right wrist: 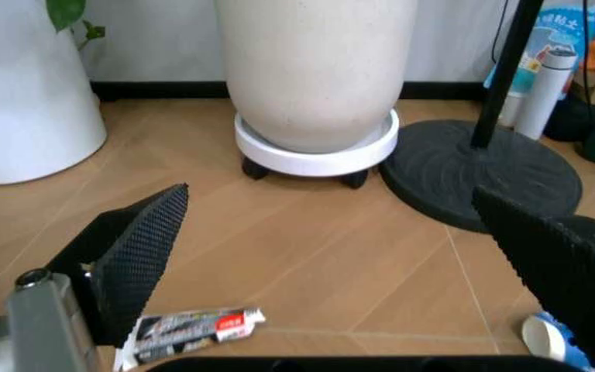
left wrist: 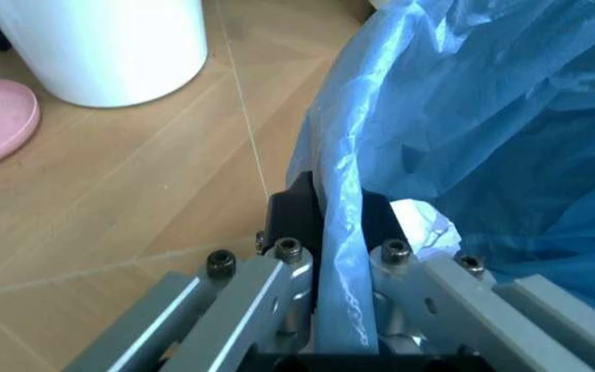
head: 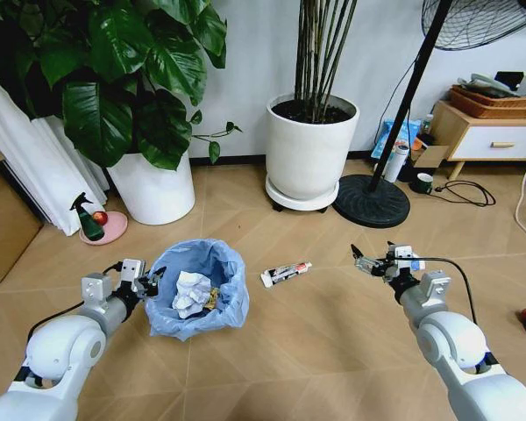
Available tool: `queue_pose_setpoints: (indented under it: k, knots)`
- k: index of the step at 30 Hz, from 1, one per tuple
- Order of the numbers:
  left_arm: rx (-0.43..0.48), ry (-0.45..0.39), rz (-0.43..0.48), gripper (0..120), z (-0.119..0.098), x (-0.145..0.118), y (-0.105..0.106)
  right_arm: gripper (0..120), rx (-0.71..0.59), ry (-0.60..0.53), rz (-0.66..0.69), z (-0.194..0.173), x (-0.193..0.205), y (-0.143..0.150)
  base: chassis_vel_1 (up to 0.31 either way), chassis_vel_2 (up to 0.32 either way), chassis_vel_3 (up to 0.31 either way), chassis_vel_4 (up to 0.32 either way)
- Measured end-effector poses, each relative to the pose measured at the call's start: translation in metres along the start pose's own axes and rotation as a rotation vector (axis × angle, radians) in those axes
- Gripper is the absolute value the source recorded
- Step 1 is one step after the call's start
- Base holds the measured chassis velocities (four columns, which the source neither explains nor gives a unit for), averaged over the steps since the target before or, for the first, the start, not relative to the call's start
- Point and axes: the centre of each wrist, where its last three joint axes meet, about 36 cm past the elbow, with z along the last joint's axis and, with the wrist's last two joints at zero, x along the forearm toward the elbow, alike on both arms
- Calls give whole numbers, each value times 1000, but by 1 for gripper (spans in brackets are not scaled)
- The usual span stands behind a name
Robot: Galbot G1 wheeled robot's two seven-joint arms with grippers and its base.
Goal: Pick up the trash bin and place the garbage on the floor into it.
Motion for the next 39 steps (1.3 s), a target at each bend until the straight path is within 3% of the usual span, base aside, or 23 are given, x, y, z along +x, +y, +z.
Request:
queue_pose_setpoints:
  k: [20, 39]
  knots:
    - [-1, 0, 1, 2, 1, 1, -1, 100, -10, 12, -5, 4, 1, 3, -92, 95, 93, -97]
    - [-4, 0, 0, 2, 1, 5, -1, 100, -15, 18, -18, 7, 4, 8, -87, -90, 83, 82]
